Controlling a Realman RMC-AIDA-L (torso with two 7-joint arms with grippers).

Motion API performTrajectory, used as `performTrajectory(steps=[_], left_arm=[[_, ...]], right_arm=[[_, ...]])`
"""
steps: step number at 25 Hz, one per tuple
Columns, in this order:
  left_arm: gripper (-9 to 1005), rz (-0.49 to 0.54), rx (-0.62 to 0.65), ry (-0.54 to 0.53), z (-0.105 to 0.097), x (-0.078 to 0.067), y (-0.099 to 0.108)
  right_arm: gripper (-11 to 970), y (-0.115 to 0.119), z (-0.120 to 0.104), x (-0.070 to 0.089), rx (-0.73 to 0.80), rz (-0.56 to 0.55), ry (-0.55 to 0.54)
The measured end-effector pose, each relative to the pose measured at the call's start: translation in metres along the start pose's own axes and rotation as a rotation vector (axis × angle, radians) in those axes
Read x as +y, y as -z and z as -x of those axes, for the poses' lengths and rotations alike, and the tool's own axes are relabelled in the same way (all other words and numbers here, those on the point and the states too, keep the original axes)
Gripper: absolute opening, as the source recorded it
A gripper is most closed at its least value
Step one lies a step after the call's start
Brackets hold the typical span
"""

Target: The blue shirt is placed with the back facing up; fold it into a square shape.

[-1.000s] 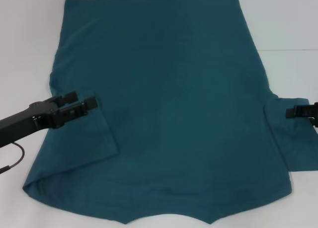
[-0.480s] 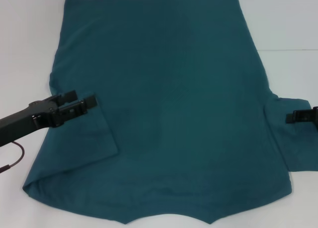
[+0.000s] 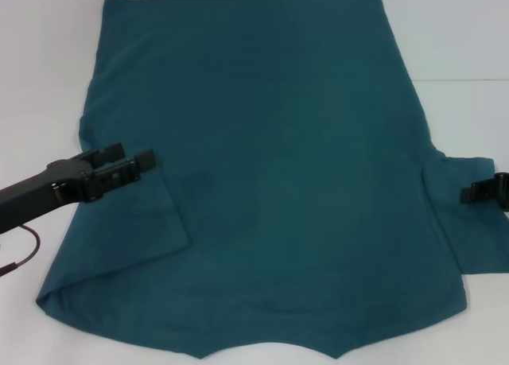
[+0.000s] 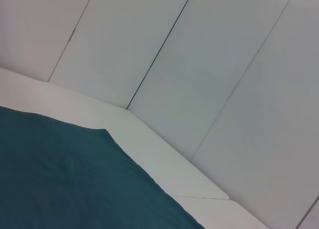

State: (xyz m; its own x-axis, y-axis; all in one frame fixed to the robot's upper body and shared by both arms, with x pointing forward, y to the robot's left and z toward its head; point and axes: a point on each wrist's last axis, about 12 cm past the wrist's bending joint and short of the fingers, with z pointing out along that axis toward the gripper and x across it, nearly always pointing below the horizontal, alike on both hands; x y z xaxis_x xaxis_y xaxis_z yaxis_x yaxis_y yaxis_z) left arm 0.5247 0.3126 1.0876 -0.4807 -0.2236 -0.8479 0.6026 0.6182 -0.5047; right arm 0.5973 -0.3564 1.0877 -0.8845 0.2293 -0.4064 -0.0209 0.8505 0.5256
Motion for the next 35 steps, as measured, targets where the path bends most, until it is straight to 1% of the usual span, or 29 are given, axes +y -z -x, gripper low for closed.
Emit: performTrajectory(steps=[1,7,12,16,19,21,30,35], left_arm=[[905,0.000,0.000,0.000,0.000,0.000,0.000],[905,-0.003,0.000,0.001,0.000,0.000,0.000],[906,-0.004,-0.001,0.003,0.000,0.000,0.000],[906,-0.004,-0.001,0.005,-0.001,-0.001,0.000],[906,-0.004,0.000,0.006,-0.001,-0.001,0.000],[906,-0.004,0.000,0.006,-0.001,-0.001,0.000],[907,-0.005,0.000,0.007,-0.002,-0.001,0.001],[905,-0.005,-0.001,0.007,-0.002,-0.001,0.001]], right_arm=[[495,0.000,0.000,0.000,0.002,-0.008,0.000],[257,0.001,0.000,-0.002,0.009,-0.030,-0.005],[31,0.001,0.000,-0.003,0.006,-0.035,-0.006],[26,0.002,0.002,-0.005,0.002,-0.050,0.004],[21,0.003,0.007,-0.007,0.004,-0.121,0.023],[19,0.004,0.014,-0.005,-0.001,-0.171,0.044],[19,0.002,0.044,0.023,0.011,-0.247,0.166],[22,0.002,0.056,0.035,0.024,-0.273,0.218]])
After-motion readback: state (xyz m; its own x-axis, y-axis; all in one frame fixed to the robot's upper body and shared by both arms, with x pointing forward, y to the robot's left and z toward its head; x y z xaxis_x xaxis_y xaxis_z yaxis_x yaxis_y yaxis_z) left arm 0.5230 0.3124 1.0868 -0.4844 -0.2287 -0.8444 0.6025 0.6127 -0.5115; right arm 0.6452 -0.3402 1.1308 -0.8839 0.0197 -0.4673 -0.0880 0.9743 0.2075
